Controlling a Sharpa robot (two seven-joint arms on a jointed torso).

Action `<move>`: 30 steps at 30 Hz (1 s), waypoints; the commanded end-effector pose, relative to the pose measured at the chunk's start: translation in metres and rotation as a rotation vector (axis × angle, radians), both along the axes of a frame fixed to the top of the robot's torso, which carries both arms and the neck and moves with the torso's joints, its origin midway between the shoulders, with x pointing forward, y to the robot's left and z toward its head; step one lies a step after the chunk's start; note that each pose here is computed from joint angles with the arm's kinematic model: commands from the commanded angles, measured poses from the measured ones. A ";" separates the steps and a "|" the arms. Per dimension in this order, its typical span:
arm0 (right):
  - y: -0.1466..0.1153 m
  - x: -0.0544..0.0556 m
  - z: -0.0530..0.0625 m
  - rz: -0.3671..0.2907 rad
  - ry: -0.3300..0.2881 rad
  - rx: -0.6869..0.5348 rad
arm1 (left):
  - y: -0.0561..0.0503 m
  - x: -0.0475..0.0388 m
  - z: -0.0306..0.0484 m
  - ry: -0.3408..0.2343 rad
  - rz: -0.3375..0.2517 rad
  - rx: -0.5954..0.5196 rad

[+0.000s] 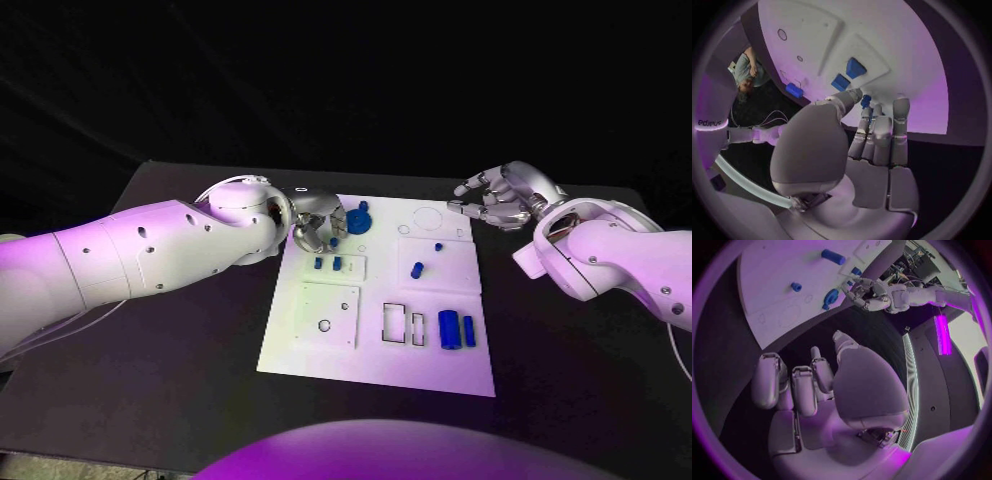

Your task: Assemble the parts on the task board

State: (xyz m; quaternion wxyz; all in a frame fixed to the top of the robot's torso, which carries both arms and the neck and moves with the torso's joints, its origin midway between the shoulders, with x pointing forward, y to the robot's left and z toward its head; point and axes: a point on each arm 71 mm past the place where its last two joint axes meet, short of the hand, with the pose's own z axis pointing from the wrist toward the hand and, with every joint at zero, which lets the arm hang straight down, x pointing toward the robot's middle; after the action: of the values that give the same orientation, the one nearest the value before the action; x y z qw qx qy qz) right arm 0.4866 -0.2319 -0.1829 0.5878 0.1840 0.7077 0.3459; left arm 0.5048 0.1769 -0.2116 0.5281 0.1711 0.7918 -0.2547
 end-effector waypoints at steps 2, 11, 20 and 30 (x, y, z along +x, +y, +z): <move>-0.001 0.000 0.000 0.002 -0.008 -0.006 | -0.001 -0.0009 0.0024 -0.024 -0.010 -0.019; -0.004 0.000 0.001 -0.002 -0.016 -0.004 | 0.011 -0.0043 0.0102 -0.034 0.006 -0.065; -0.010 0.002 0.001 0.067 -0.058 -0.068 | 0.043 -0.0047 0.0368 0.054 0.128 -0.348; -0.003 -0.006 -0.008 0.285 -0.133 -0.360 | 0.077 -0.0013 0.0574 0.268 0.298 -0.950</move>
State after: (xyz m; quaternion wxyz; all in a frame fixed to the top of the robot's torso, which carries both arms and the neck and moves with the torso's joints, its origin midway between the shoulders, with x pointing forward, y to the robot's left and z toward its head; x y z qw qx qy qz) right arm 0.4860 -0.2436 -0.1873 0.6098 0.0603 0.7216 0.3221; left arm 0.5020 0.2519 -0.1625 0.5143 -0.1129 0.7326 -0.4313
